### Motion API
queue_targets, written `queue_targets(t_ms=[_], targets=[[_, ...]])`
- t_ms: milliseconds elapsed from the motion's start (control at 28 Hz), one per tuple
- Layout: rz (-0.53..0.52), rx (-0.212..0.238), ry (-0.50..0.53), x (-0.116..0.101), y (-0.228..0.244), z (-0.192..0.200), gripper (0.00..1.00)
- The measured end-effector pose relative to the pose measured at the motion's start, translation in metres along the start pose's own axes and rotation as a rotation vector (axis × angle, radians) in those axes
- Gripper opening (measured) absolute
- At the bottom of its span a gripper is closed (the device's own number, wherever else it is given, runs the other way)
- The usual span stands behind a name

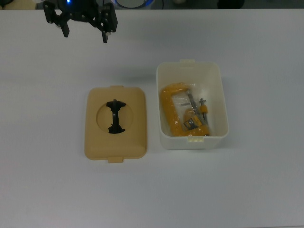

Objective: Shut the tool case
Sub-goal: 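Move the gripper down over the tan lid's black handle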

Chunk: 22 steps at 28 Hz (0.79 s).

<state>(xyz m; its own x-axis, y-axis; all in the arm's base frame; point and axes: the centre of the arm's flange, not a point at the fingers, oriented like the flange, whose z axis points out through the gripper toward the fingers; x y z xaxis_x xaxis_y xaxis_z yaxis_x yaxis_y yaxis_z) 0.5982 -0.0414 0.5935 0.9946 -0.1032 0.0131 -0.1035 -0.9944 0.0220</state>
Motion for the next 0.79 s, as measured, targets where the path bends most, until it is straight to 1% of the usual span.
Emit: queue_targets(t_ms=[143,250,536,786], targets=[[-0.002,-0.001,-0.006,0.001,0.000,0.003,1.00],[-0.008,-0.003,-0.014,0.006,-0.005,0.015,1.00],[-0.032,-0.011,-0.004,0.029,-0.022,0.053,1.00],[-0.041,-0.022,0.002,0.051,-0.030,0.097,1.00]])
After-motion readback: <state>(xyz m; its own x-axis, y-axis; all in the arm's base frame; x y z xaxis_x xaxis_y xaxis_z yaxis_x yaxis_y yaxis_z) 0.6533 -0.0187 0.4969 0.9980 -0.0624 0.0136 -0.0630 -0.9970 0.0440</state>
